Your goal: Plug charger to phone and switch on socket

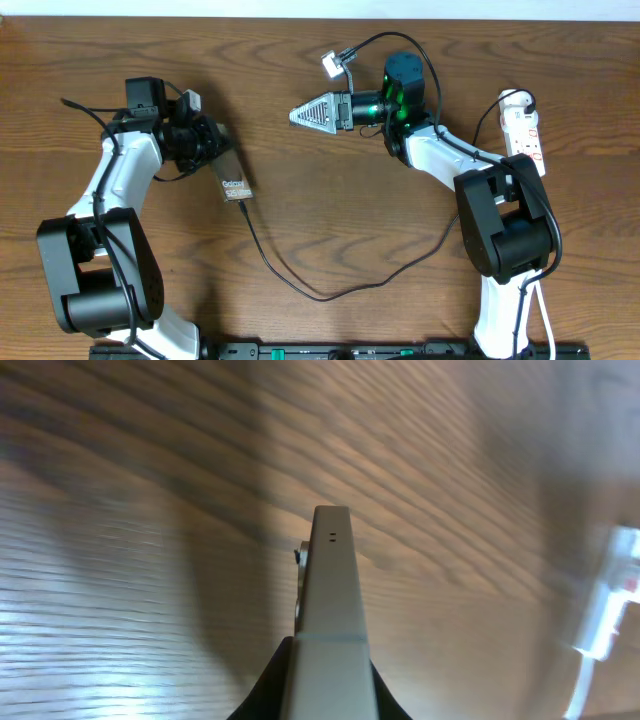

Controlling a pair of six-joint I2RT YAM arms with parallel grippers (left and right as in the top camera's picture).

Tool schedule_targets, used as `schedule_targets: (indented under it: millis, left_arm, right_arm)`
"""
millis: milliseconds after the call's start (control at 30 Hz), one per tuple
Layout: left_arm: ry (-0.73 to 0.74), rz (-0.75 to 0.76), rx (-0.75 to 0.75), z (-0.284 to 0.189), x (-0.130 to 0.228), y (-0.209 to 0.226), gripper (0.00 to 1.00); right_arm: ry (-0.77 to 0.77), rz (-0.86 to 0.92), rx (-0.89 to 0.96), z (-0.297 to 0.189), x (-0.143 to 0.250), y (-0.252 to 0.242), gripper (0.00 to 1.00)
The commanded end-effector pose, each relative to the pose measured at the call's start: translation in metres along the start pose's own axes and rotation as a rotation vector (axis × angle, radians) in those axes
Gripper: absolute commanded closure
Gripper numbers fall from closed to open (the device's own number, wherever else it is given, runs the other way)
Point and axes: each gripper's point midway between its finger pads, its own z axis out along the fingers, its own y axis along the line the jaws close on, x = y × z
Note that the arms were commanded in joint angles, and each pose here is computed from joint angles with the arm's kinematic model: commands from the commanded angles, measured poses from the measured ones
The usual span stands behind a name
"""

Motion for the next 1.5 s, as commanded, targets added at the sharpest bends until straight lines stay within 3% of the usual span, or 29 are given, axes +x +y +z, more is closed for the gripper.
schedule_targets:
  millis: [0,333,967,1467]
  left_arm:
    - [-0.018,0.013,-0.130,0.006,0.002,0.028,0.93]
    - [0.007,-0.009,-0.144,0.023,0.026,0.048,0.93]
    - [0.009,-0.010,-0.154,0.026,0.026,0.052,0.92]
    - [0.125,-0.077,-0.189,0.057,0.050,0.080,0.92]
  right_arm:
    - [-0.009,-0.031,0.005,-0.003,-0.004,-0.001,0.01]
    - [-0.008,-0.032,0.006,-0.002,-0.003,-0.001,0.01]
    - [0.007,0.005,0.027,0.006,0.005,-0.008,0.01]
    - [0.003,0.005,0.031,0.006,0.004,-0.008,0.01]
